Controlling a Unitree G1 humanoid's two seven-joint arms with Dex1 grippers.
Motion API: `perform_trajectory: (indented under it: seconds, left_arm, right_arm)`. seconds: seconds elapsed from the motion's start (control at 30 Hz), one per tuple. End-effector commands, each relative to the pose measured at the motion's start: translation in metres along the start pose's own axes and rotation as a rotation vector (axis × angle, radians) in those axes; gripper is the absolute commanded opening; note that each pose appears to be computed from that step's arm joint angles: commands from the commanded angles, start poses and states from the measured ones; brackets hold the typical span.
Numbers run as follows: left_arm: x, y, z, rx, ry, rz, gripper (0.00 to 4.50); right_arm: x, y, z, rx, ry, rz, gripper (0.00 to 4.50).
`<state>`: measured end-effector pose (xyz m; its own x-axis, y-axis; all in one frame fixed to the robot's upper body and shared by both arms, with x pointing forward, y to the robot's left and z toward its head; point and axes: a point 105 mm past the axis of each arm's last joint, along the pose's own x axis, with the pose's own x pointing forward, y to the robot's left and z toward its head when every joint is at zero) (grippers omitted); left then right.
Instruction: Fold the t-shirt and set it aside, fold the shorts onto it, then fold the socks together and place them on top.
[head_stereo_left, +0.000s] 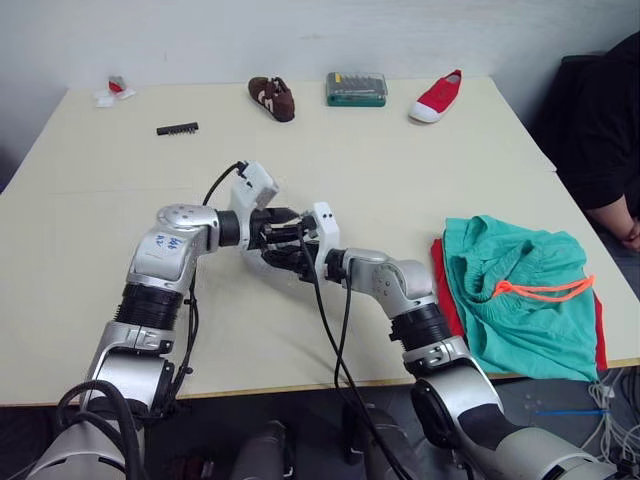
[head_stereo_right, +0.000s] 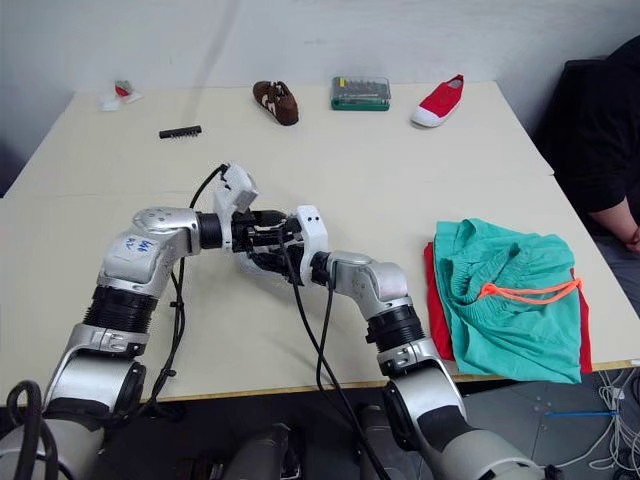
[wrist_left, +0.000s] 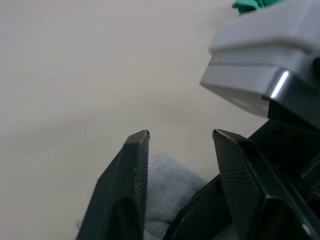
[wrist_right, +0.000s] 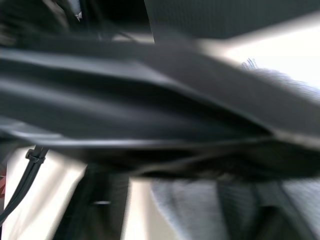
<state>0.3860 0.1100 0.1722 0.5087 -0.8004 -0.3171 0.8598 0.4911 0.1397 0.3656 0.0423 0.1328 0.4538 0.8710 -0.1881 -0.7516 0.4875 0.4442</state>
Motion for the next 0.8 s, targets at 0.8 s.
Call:
perform_trajectory:
  seconds: [0.8]
  left_arm:
    - [-0.012,0.008,-0.060,0.142,0.219,0.004,0.00]
  right_arm:
    - [-0.056,0.011,0.020,-0.265,-0.013,0.044,4.29]
